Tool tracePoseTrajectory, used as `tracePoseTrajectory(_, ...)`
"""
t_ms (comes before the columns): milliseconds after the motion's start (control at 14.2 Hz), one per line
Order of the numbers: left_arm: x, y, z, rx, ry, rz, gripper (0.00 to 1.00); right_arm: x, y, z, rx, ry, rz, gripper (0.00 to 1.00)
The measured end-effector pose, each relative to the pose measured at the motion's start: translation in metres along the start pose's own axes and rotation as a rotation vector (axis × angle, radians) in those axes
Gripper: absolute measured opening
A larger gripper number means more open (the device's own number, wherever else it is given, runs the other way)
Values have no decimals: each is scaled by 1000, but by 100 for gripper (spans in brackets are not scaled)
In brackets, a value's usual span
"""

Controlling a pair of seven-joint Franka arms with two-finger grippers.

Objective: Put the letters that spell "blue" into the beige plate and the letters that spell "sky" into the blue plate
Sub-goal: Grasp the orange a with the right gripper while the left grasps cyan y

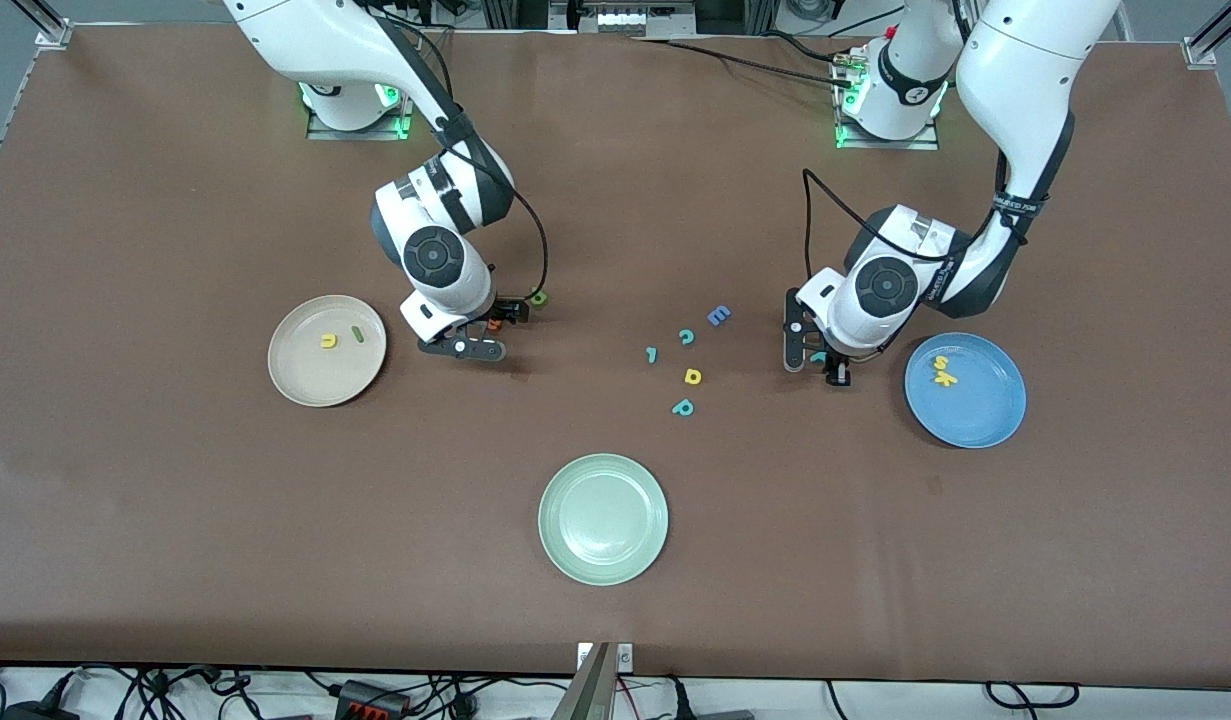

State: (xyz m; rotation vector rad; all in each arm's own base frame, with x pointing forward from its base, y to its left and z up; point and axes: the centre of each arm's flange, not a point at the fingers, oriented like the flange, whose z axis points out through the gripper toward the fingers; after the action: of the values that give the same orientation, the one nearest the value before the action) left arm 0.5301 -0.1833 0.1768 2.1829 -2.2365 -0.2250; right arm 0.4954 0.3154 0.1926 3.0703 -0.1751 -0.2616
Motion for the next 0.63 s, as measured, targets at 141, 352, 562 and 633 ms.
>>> tracePoseTrajectory(141,3,3,1,-3,-2,-4,54,0,0,5,-2,-8,17,89)
tracePoseTrajectory(352,5,4,4,5,5,-3,45,0,1,13,-7,-16,35,81)
tracePoseTrajectory(562,5,2,5,21,16,-6,34,-1,1,20,-13,-25,38,77)
tracePoseTrajectory(633,6,2,5,22,17,-6,33,-2,1,23,-16,-29,39,74)
